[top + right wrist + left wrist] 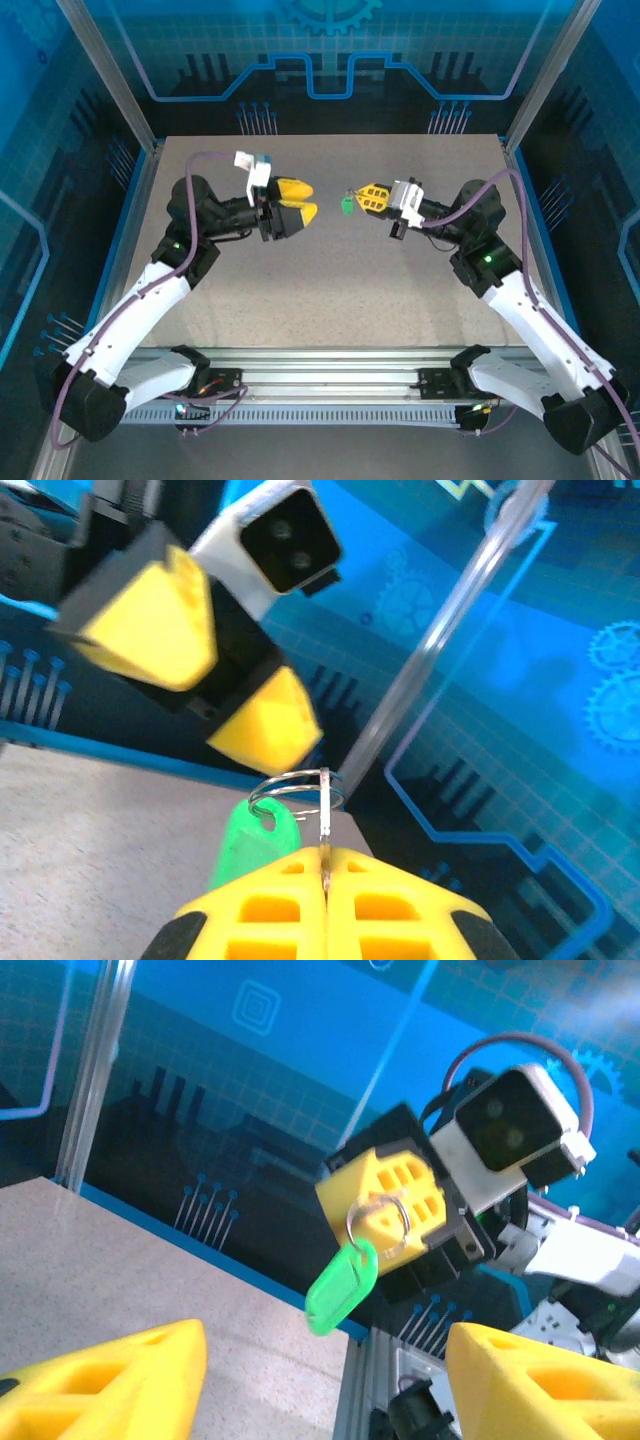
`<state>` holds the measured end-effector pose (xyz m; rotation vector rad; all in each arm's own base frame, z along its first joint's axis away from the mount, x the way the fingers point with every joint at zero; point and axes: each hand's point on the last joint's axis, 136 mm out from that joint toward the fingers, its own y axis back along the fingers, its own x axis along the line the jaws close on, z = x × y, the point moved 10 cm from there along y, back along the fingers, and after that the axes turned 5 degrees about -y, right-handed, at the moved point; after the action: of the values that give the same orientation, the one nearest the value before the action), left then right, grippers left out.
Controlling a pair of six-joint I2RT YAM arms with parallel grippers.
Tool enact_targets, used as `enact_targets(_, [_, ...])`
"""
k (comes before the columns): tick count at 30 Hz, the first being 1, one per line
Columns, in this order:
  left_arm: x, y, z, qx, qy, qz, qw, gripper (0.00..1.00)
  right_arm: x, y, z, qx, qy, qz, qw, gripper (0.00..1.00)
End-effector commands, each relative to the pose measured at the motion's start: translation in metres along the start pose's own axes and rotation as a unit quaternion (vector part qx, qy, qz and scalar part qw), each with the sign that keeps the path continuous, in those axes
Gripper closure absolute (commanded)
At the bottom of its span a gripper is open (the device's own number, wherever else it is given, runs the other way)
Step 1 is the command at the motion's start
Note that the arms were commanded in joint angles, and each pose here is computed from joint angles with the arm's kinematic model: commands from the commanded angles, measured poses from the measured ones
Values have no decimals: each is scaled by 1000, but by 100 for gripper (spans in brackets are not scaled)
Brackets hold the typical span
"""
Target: Remove the keys from the keyring
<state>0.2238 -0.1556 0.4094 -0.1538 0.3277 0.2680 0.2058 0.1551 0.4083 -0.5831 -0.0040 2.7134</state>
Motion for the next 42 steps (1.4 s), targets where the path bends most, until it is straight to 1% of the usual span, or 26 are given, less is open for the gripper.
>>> enact_targets(1, [-3,1,22,-17,21,-24,999,36,-4,-3,16,-65,-26,99,993,100])
enact_targets(4, [1,1,31,-27,29,-50,998,40,-12,-7,19,-89,-36,128,987,100])
enact_targets(6, [2,-1,36,-24,43,-80,996,41,-17,-8,22,-105,-40,147,983,100])
enact_targets(7, [2,-3,38,-19,51,-98,994,43,-20,-9,25,-113,-40,154,981,100])
enact_targets(8, [1,-4,40,-16,53,-116,992,46,-22,-10,25,-118,-41,158,980,100])
enact_targets(9, [0,-6,42,-13,58,-132,989,46,-24,-11,26,-123,-40,163,978,100])
enact_targets(15, [-1,-15,44,8,82,-181,980,49,-32,-16,28,-137,-39,170,975,100])
enact_targets(19, [2,-21,42,19,91,-191,977,49,-33,-19,24,-132,-43,171,975,100])
enact_targets(22, [4,-25,43,17,96,-204,974,49,-32,-19,22,-127,-47,170,976,100])
enact_targets(27, [6,-35,41,28,108,-233,966,51,-32,-20,20,-125,-46,165,977,100])
enact_targets(35, [4,-40,38,34,109,-242,964,52,-30,-22,22,-122,-43,167,977,100])
enact_targets(42, [0,-44,36,43,110,-256,959,54,-31,-23,22,-122,-41,156,979,100])
